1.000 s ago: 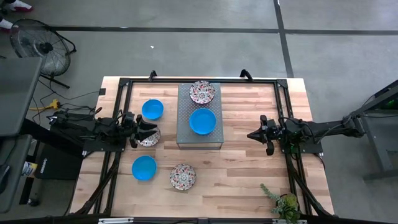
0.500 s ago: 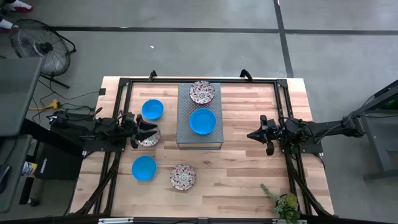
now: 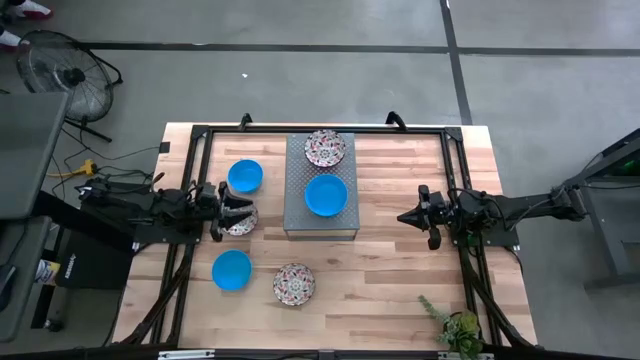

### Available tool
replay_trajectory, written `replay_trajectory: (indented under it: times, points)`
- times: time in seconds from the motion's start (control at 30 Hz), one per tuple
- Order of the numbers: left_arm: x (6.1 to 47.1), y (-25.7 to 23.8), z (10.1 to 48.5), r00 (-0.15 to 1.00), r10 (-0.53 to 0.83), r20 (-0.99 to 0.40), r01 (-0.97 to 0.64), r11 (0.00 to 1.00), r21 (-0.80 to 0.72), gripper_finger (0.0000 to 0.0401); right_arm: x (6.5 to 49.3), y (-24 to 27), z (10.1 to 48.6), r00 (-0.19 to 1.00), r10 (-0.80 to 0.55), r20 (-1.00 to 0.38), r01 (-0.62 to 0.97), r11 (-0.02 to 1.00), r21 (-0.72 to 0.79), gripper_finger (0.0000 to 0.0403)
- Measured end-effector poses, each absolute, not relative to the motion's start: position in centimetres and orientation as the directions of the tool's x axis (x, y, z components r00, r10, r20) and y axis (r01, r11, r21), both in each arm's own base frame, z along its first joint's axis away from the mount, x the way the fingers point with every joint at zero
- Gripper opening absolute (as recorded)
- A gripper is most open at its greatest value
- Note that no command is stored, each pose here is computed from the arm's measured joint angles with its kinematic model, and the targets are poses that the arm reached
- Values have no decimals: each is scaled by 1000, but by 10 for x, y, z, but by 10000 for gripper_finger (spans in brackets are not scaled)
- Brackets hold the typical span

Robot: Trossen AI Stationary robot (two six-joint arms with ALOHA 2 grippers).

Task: Pick & Place Mini bowls
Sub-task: Stack the white patterned bowl on the white patterned bowls on the shelf

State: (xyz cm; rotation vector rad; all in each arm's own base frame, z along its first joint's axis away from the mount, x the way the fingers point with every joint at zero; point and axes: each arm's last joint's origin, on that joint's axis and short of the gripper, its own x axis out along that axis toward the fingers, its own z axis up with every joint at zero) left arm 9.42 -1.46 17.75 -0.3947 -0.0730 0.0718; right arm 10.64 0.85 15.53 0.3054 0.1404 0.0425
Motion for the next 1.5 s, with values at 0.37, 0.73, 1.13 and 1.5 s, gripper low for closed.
replay_trajectory:
  times: [0.37,0.73,1.13,1.5]
  points:
    - [97,-21,180,989,-113,-100,76,945,-318,190,106,9,155,989,63,-131,-21,953,303,0]
    - [119,-29,225,894,-174,-413,100,976,-194,190,106,9,155,989,63,-131,-21,953,303,0]
    - [164,-61,229,775,-203,-598,-51,924,-380,190,106,9,155,989,63,-131,-21,953,303,0]
    - [184,-120,208,695,-102,-712,-368,800,-474,190,106,9,155,989,63,-131,-21,953,303,0]
